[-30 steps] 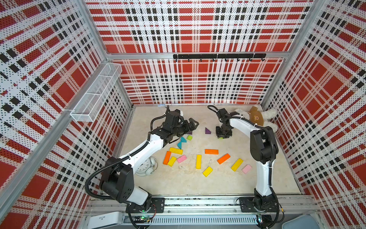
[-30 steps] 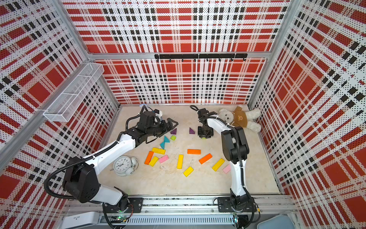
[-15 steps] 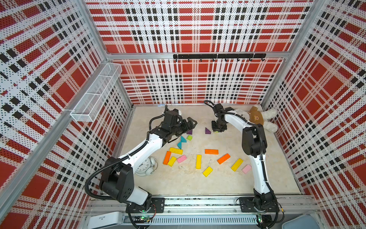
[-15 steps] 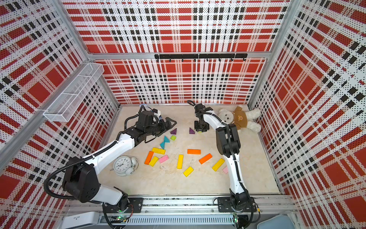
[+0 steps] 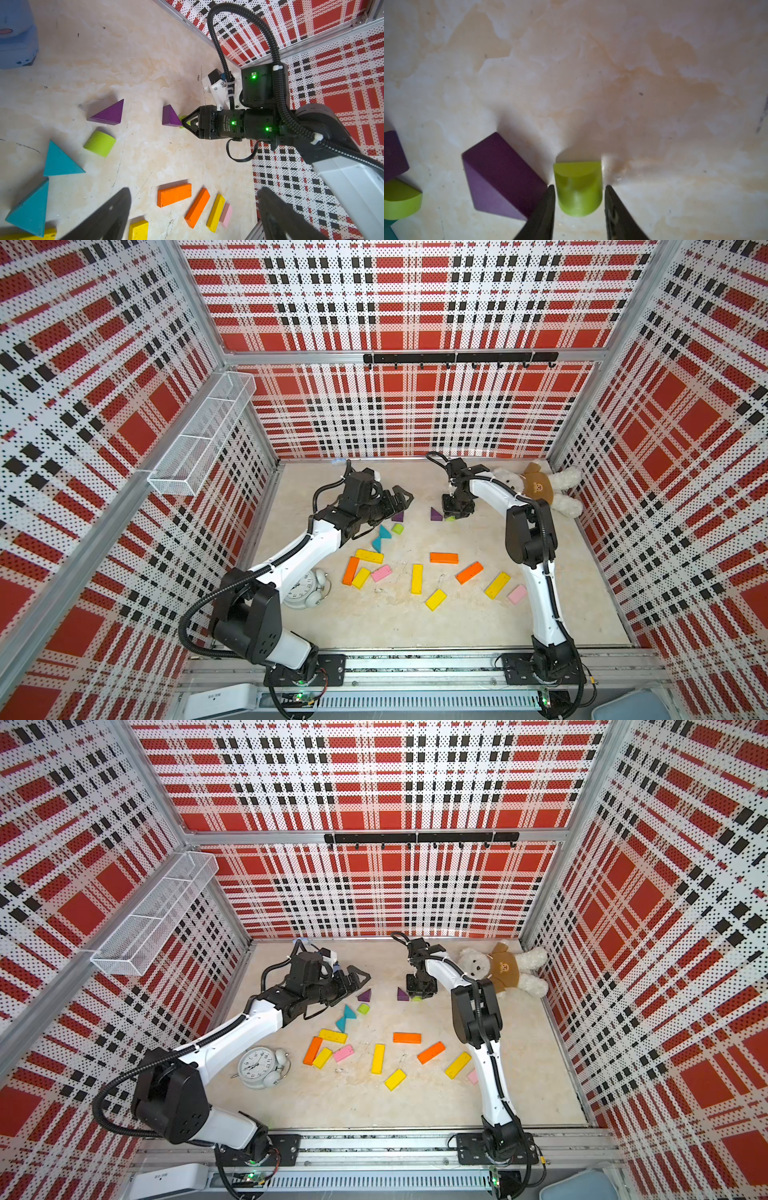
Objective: Assemble a carrot with building blocks
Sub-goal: Assemble the building block at the center of the board.
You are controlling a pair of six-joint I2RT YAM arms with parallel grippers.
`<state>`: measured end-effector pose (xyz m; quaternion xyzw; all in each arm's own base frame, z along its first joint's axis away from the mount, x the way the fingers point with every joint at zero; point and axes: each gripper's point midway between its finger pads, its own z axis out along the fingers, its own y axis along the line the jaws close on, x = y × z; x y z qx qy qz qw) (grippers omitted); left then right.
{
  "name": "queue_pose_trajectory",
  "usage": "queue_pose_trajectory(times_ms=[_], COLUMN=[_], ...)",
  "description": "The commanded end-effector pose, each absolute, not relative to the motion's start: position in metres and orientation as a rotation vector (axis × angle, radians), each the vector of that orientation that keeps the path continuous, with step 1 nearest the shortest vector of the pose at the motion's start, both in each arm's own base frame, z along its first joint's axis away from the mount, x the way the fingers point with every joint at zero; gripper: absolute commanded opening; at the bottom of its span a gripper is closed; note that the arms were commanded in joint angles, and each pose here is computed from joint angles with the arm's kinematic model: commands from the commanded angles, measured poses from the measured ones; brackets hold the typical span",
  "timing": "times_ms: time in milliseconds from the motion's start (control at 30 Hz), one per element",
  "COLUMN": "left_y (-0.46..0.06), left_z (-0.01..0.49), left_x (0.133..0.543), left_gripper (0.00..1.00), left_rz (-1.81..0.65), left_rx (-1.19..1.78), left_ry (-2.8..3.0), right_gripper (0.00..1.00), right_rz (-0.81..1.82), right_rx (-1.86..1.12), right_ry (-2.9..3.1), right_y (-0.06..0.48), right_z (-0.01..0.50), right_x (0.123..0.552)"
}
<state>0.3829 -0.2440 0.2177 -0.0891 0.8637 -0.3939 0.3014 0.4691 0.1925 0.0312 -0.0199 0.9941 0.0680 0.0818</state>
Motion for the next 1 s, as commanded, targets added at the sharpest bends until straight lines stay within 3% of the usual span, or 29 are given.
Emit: queue_pose_trajectory(times_ms=[0, 500, 967], left_y=[-0.244, -0.245, -0.266], left_z=[0.214, 0.217, 0.207], left_x=[0.385, 0.384, 0.374], left_gripper=[0.97, 0.96, 0.97], left_rz=[-1.053, -1.064, -1.078], left_rx=[-0.240, -0.236, -0.171], left_ry=[2.292, 2.286, 2.330], right_gripper=[0.42, 0.42, 0.38], right_rz=[0.226, 0.206, 0.162], right_rx=[-0.080, -0.034, 0.016], right_ry=[2.965, 2.877, 2.961], right_y=[0.197, 0.183, 0.156], right_z=[0.033, 0.078, 0.039], right_x=[0.472, 0.476, 0.465])
